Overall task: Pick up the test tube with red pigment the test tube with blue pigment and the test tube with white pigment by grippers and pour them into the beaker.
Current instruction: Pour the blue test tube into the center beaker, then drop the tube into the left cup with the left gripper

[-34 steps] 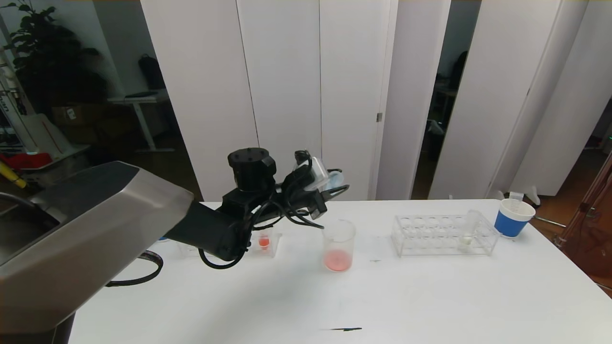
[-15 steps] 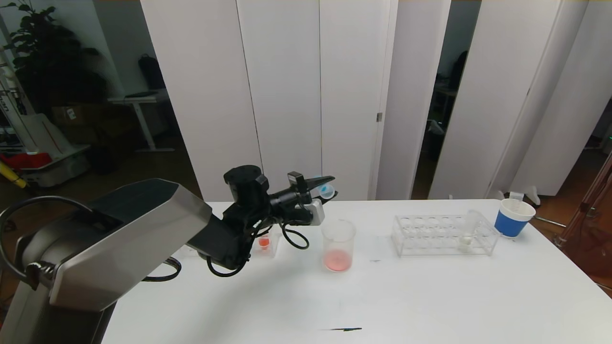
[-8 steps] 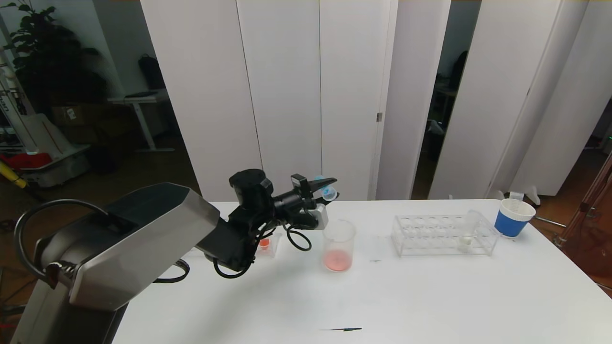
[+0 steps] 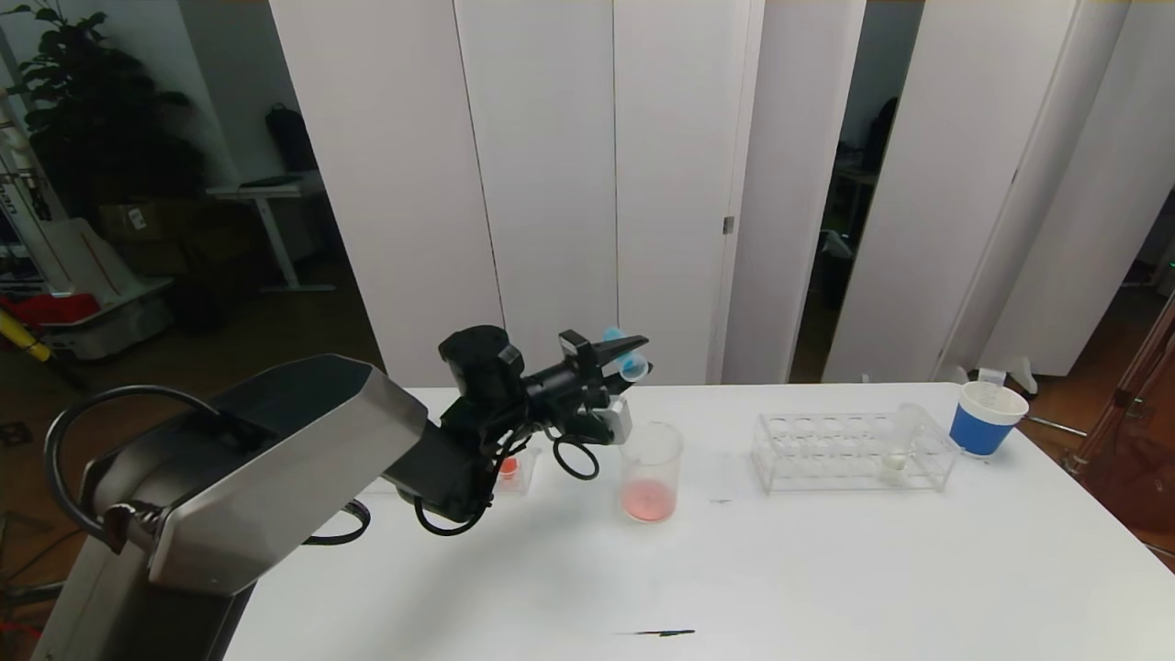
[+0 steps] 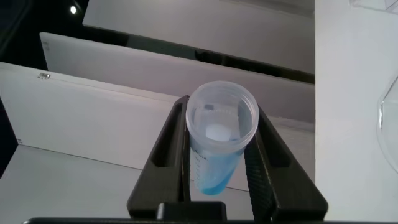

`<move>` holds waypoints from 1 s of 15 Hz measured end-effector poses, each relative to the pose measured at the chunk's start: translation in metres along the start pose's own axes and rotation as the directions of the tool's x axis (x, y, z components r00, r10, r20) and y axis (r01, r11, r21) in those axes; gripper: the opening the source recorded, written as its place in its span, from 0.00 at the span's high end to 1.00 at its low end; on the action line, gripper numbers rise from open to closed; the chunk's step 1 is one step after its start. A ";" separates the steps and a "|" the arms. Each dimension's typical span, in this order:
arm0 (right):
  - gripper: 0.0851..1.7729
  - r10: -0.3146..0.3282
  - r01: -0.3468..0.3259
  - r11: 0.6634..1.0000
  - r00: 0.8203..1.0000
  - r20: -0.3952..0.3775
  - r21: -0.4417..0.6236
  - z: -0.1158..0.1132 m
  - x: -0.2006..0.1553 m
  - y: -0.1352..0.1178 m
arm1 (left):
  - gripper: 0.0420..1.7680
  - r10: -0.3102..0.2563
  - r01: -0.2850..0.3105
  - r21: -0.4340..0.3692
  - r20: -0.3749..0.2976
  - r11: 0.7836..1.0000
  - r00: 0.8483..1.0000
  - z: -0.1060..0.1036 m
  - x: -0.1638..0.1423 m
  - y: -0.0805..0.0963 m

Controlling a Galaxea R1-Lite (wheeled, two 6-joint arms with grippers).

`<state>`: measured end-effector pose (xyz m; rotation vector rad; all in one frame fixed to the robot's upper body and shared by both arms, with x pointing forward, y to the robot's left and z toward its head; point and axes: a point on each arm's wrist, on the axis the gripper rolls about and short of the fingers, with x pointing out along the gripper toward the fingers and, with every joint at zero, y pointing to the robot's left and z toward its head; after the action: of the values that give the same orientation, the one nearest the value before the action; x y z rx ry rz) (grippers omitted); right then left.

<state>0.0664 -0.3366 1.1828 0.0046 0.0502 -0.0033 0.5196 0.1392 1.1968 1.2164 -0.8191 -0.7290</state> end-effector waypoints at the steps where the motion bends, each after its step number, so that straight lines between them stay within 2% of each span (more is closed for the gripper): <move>1: 0.01 0.000 0.000 1.000 1.000 -0.001 0.000 0.000 0.000 0.000 | 0.69 0.009 -0.009 0.017 0.002 1.000 1.000 0.000 0.000 0.001; 15: 0.01 0.000 0.000 1.000 1.000 -0.001 0.000 0.000 0.000 0.000 | 0.69 0.029 -0.031 0.066 0.029 0.997 0.999 0.004 0.012 -0.004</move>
<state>0.0664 -0.3366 1.1827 0.0042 0.0511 -0.0029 0.5223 0.1266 1.1950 1.2528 -0.8887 -0.7007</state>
